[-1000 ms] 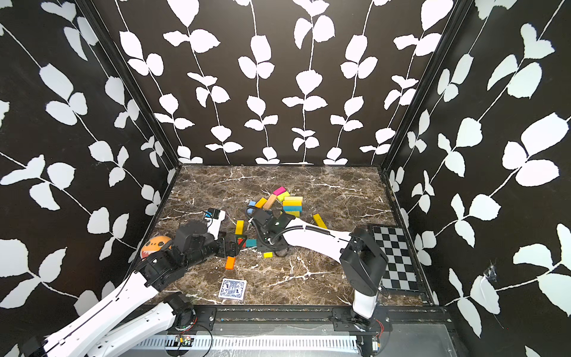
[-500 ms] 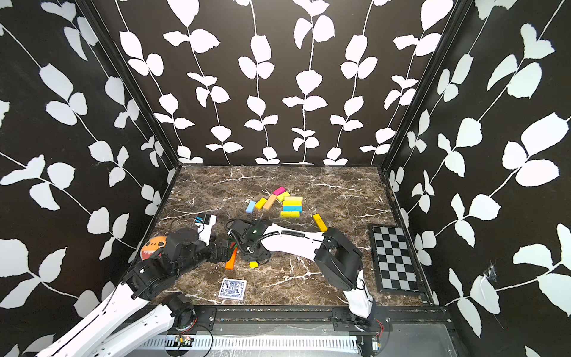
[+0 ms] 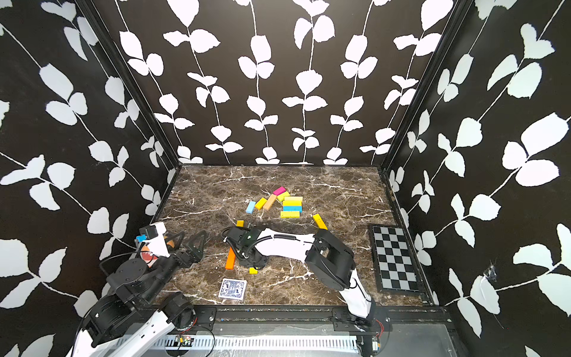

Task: Assemble the letter h with building blocks
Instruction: Assemble the building block at the center of the board.

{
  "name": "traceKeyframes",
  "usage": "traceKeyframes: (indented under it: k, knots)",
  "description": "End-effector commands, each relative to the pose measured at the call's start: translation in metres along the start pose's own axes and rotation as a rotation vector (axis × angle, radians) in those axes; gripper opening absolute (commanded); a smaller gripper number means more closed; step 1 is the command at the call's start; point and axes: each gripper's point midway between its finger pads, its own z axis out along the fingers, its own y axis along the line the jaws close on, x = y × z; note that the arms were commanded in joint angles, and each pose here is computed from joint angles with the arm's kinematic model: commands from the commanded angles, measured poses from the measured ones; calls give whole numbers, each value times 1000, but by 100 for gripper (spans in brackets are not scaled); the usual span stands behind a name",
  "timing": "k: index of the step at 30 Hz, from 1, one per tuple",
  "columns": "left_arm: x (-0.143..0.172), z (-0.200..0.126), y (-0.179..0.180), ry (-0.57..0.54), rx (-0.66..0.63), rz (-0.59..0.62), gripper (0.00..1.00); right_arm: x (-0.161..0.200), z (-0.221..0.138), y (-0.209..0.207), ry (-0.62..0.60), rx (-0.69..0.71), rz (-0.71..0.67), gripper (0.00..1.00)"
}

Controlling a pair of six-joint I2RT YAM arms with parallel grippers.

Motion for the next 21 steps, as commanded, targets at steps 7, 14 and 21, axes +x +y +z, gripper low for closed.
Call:
traceKeyframes:
  k: [7,14,21]
  knots:
    - [0,1,3,-3,-21,6,99,-14,0,-1,-41,58,45,26]
    - [1,1,4,3,-22,10,99,-22,1,-1,-71,77,50,28]
    - [0,-2,5,-4,-23,11,99,-24,10,0,-68,84,62,31]
